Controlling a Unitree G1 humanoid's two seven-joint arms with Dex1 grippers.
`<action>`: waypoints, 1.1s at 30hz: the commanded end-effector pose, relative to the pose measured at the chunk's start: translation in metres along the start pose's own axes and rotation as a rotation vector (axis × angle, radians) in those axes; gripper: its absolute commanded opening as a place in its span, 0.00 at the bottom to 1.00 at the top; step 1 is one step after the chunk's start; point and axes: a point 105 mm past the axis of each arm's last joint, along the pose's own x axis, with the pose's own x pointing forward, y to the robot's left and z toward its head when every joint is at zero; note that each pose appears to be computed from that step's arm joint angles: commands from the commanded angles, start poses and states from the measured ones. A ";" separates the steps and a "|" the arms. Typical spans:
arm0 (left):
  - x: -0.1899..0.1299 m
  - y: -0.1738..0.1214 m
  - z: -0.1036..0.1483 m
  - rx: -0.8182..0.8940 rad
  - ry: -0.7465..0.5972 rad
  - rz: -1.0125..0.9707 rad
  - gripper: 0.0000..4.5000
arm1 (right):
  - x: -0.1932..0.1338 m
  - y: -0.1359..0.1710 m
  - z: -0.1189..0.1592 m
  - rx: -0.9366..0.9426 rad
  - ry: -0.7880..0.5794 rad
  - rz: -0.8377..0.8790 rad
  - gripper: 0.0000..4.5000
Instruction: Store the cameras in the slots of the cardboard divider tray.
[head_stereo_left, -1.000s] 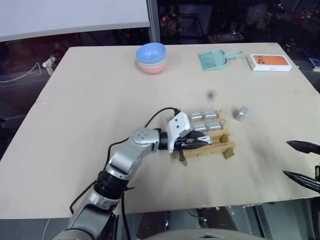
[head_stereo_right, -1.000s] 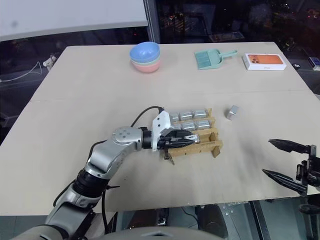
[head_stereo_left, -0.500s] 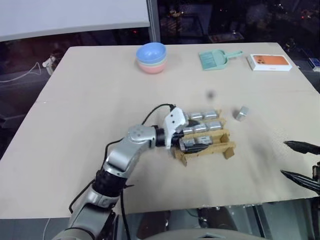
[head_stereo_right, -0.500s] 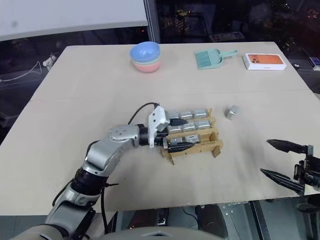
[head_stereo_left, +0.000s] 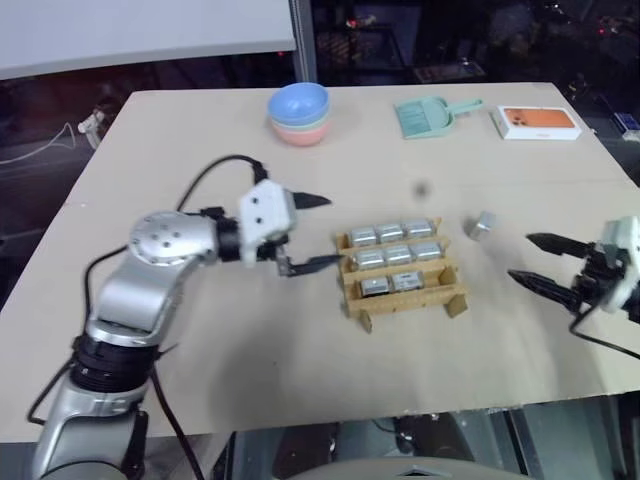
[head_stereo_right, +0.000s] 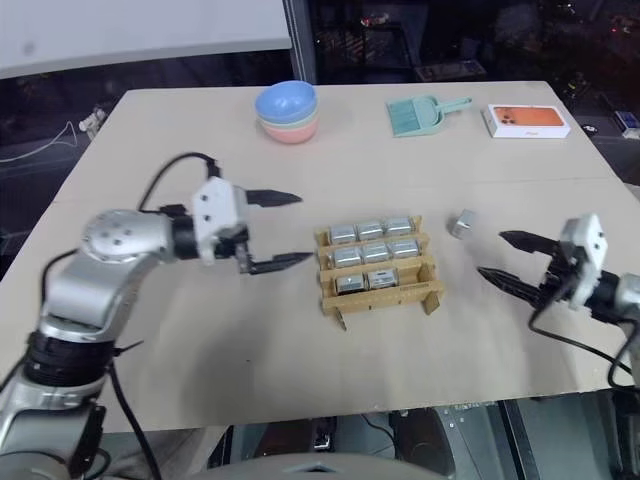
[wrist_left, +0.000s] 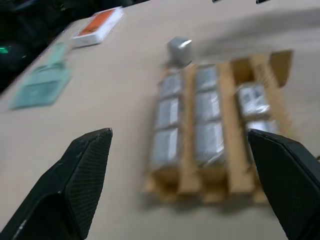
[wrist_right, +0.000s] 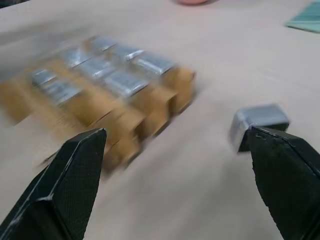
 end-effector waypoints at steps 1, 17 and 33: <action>-0.023 -0.012 0.029 0.005 -0.049 -0.076 0.99 | 0.024 -0.010 0.002 0.022 -0.050 -0.190 1.00; -0.046 -0.010 0.022 -0.037 0.017 -0.061 0.99 | 0.067 -0.022 -0.004 0.041 -0.122 -0.710 1.00; -0.046 -0.004 0.023 -0.032 -0.001 -0.062 1.00 | 0.077 -0.016 -0.009 0.105 -0.116 -0.708 0.50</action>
